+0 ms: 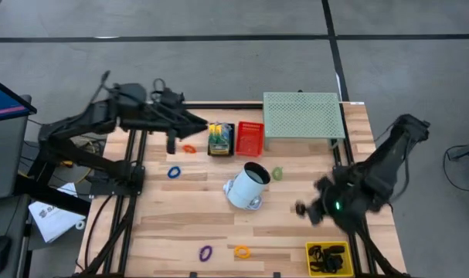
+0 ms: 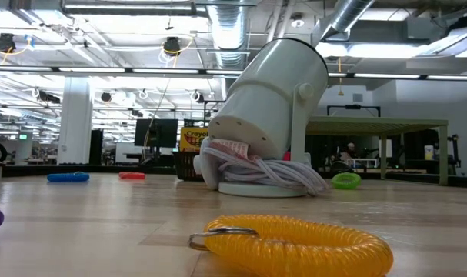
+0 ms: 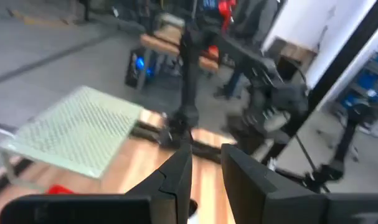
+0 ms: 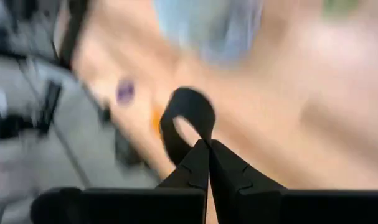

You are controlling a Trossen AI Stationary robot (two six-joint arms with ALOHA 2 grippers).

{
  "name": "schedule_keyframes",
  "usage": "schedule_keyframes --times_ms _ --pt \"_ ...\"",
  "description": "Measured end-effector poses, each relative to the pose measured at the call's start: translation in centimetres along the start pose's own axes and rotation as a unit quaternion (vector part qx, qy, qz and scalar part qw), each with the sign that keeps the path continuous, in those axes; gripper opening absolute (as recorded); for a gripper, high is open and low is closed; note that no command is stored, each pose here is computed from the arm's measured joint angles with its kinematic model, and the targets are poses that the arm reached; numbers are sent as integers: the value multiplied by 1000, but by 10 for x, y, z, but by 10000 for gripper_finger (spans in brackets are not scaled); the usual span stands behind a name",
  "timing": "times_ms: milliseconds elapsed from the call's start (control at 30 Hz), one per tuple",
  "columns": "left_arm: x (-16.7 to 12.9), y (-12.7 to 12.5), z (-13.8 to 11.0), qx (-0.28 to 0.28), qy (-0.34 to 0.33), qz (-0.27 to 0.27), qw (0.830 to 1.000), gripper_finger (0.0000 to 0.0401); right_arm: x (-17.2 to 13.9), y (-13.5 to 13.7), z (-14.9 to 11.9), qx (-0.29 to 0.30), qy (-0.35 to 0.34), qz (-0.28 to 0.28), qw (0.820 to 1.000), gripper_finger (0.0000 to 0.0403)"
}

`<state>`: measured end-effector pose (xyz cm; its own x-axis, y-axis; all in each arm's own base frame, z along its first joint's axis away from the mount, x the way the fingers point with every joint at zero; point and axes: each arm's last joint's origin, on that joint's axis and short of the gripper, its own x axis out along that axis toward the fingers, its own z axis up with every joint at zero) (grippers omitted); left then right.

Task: Pick & Place Office Desk Supplies
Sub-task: Put the black rubber band into the yellow bin

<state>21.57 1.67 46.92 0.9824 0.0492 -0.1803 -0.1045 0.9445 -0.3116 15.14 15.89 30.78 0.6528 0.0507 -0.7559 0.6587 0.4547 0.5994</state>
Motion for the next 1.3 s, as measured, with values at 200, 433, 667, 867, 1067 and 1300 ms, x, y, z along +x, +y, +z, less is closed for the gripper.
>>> schedule_keyframes --times_ms 200,433,667,867,1067,1300 --pt "-22 1 1 15 -6 29 999 79 25 2 -66 45 120 -47 991 0" --pt "-7 4 -7 37 32 39 998 79 41 -16 -118 81 178 -143 970 0" --pt "20 7 -19 35 88 32 995 79 60 -25 -141 65 214 -204 953 0" --pt "35 5 -26 32 117 3 993 77 64 -29 -137 54 196 -226 953 31" --pt "42 1 -27 33 104 14 994 77 49 -34 -121 26 176 -252 951 112" --pt "50 0 -18 0 40 39 998 77 28 -41 -136 -13 209 -223 952 208"
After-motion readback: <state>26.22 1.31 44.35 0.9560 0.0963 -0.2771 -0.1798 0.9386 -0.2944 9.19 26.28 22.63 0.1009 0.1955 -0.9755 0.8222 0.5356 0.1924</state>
